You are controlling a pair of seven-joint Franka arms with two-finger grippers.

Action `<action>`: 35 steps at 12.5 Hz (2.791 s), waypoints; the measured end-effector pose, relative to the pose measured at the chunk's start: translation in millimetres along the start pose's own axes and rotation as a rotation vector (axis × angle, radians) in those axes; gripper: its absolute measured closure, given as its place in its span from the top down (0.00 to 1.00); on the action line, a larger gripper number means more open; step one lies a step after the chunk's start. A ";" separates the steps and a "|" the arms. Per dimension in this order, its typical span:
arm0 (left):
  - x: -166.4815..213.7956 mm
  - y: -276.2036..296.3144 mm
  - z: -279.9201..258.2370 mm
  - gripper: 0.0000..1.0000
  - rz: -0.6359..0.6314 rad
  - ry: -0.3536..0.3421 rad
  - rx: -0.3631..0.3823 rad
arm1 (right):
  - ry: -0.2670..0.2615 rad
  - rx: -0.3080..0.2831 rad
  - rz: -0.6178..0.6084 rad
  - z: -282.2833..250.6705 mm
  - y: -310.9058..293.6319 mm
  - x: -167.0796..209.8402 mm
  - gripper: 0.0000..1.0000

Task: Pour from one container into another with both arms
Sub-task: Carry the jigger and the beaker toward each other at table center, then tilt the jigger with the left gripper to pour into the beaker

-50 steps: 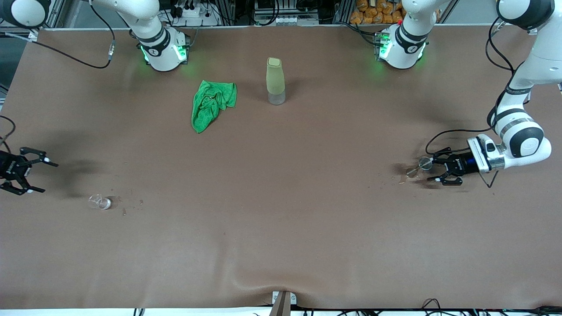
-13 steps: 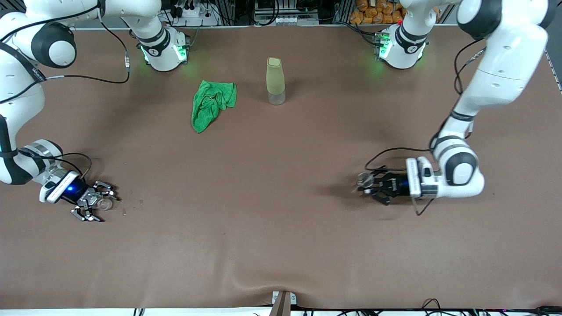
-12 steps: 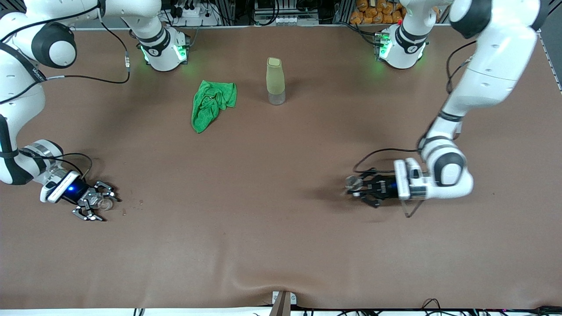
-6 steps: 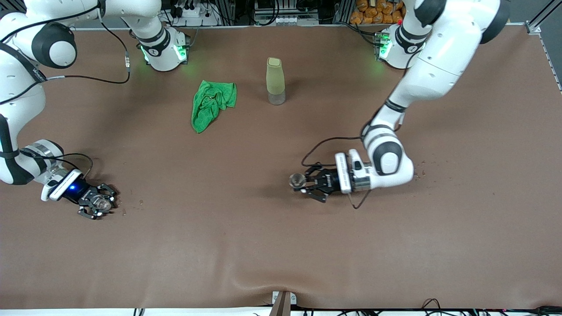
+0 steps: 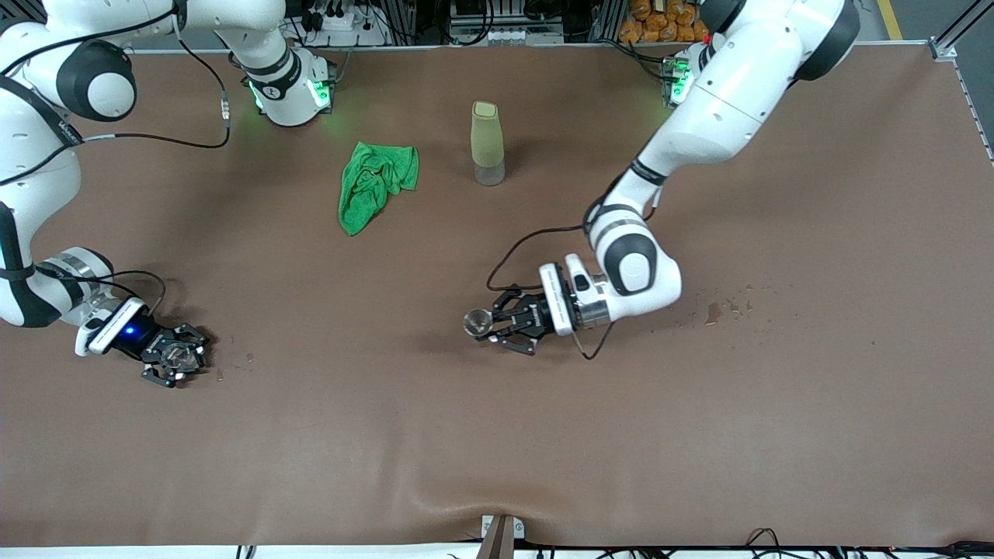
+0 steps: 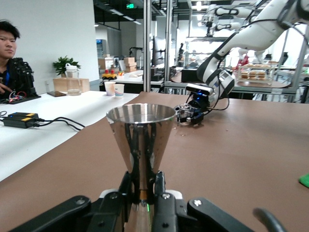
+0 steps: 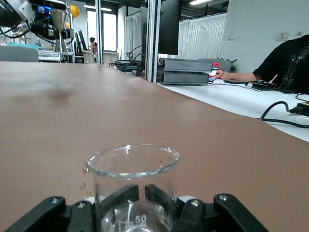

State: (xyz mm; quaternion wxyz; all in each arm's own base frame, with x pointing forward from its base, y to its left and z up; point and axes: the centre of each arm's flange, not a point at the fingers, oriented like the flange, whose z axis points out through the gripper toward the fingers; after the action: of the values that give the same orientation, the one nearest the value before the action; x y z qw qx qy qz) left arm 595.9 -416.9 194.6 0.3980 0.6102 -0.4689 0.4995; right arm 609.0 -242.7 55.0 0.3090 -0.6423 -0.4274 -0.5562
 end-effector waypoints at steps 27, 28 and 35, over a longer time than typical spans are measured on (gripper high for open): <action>46.1 5.0 35.5 0.21 0.041 -0.061 0.175 | 0.017 0.485 0.491 452.4 -164.4 438.0 0.15; 45.1 5.2 35.4 0.21 0.056 -0.052 0.185 | 0.016 0.482 0.513 459.3 -171.7 440.9 0.15; 35.5 -16.8 21.4 0.21 0.153 0.006 0.210 | -0.021 0.434 0.699 460.8 -230.0 496.4 0.15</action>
State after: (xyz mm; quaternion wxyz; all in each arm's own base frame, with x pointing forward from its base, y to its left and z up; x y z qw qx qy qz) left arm 619.4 -439.4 225.3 0.2941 0.6096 -0.4579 0.5763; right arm 619.1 363.2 434.9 0.6034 -0.6742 -0.2940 -0.3082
